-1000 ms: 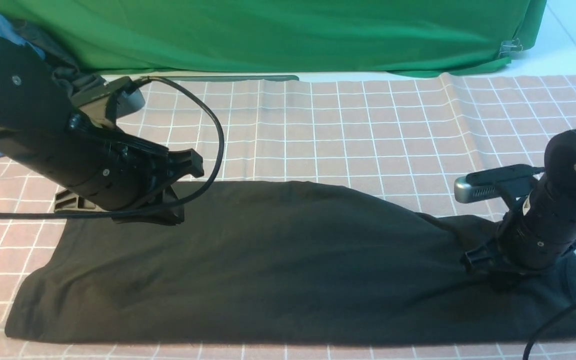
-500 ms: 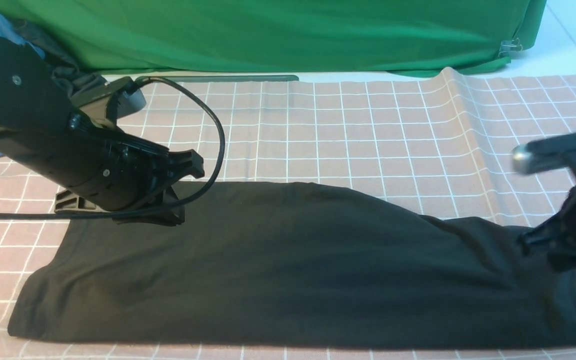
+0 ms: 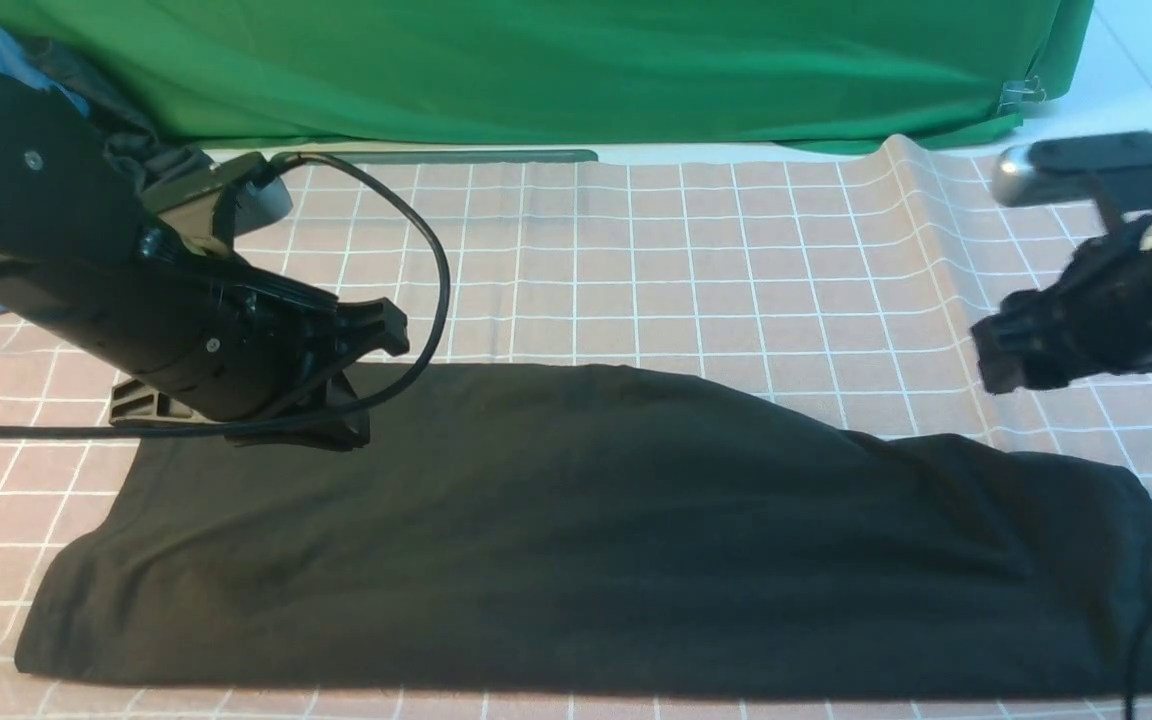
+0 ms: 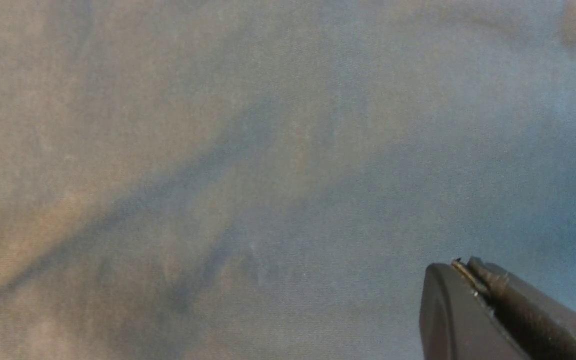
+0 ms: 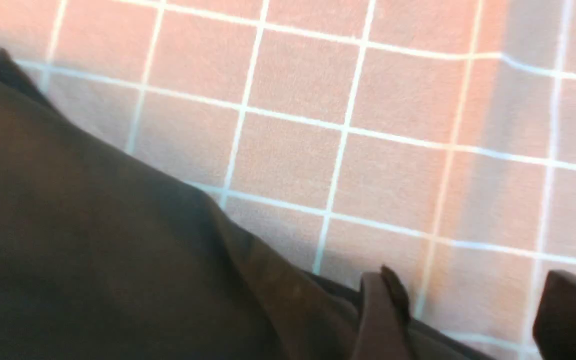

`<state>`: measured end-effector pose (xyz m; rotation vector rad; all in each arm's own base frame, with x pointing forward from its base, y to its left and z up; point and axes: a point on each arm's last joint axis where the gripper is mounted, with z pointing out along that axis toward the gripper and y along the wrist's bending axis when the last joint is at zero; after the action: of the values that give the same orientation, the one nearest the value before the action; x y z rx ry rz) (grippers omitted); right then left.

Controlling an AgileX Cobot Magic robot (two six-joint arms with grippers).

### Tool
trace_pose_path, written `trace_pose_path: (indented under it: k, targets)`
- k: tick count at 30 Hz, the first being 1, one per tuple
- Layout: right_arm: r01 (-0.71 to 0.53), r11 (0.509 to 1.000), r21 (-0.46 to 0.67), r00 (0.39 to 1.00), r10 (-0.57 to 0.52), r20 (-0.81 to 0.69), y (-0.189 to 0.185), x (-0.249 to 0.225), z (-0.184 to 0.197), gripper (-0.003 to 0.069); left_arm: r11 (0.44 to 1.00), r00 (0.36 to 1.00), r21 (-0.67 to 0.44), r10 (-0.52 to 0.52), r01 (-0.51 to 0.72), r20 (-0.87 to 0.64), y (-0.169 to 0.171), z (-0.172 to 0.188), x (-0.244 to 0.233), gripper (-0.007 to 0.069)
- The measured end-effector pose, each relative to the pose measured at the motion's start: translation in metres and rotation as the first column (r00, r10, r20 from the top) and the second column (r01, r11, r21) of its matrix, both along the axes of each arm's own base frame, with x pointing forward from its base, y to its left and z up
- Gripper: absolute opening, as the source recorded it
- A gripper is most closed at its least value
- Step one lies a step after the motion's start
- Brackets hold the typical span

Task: Fold a long-sleeved shirt over a pink coffee tablecloth.
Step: 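Pull the folded dark garment lengthwise by its ends to straighten it flat on the table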

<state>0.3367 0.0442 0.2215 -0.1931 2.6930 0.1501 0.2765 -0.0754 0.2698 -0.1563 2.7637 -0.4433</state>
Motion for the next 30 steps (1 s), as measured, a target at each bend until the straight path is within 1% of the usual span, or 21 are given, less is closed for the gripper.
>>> trace_pose_path:
  k: [2,5,7,12,13,14,15,16,17,19,21,23,30]
  targets:
    - [-0.015,1.000,0.004,0.999,0.015,-0.038,0.002,0.005,-0.010,0.0447,1.000,1.000,0.000,0.000,0.000,0.000,0.000,0.000,0.000,0.0013]
    - [-0.042,0.998,0.038,0.990,0.047,-0.136,0.007,0.011,-0.034,0.0448,1.000,1.000,-0.001,0.001,-0.001,0.005,0.000,0.000,0.000,0.0013]
    - [-0.059,0.997,0.048,0.984,0.066,-0.167,0.008,0.010,-0.041,0.0448,1.000,1.000,-0.001,0.003,-0.003,0.012,0.000,0.000,0.001,0.0013]
    - [-0.100,0.994,0.047,0.979,0.106,-0.174,0.009,0.010,-0.043,0.0446,1.000,1.000,-0.003,0.007,-0.007,0.025,0.000,0.001,0.002,0.0013]
    - [-0.106,0.993,0.046,0.978,0.113,-0.173,0.009,0.010,-0.043,0.0435,1.000,1.000,-0.003,0.007,-0.007,0.026,0.000,0.001,0.002,0.0013]
    - [-0.114,0.992,0.045,0.978,0.120,-0.171,0.009,0.010,-0.043,0.0414,1.000,1.000,-0.003,0.008,-0.008,0.028,0.000,0.001,0.002,0.0013]
    - [-0.128,0.991,0.041,0.977,0.134,-0.169,0.009,0.010,-0.043,0.0370,1.000,0.999,-0.004,0.009,-0.009,0.032,0.000,0.001,0.003,0.0013]
    - [-0.139,0.990,0.038,0.975,0.144,-0.167,0.009,0.010,-0.043,0.0340,1.000,0.999,-0.004,0.010,-0.009,0.035,0.000,0.001,0.003,0.0013]
    - [-0.161,0.986,0.033,0.973,0.164,-0.163,0.009,0.010,-0.043,0.0270,1.000,0.999,-0.003,0.008,-0.008,0.040,0.000,0.001,0.003,0.0013]
    - [-0.177,0.984,0.028,0.971,0.179,-0.159,0.009,0.011,-0.044,0.0159,1.000,0.999,-0.003,0.008,-0.008,0.042,0.000,0.001,0.004,0.0013]
    - [-0.187,0.982,0.024,0.969,0.189,-0.159,0.009,0.011,-0.045,0.0073,1.000,0.999,-0.003,0.008,-0.008,0.043,0.000,0.001,0.004,0.0013]
    - [-0.196,0.980,0.013,0.967,0.196,-0.162,0.009,0.012,-0.048,0.0050,1.000,0.999,-0.001,0.008,-0.008,0.043,0.000,0.001,0.004,0.0013]
    - [-0.204,0.979,-0.016,0.969,0.200,-0.147,0.007,0.014,-0.045,0.0050,1.000,0.999,0.009,0.003,-0.003,0.039,0.001,0.001,0.003,0.0013]
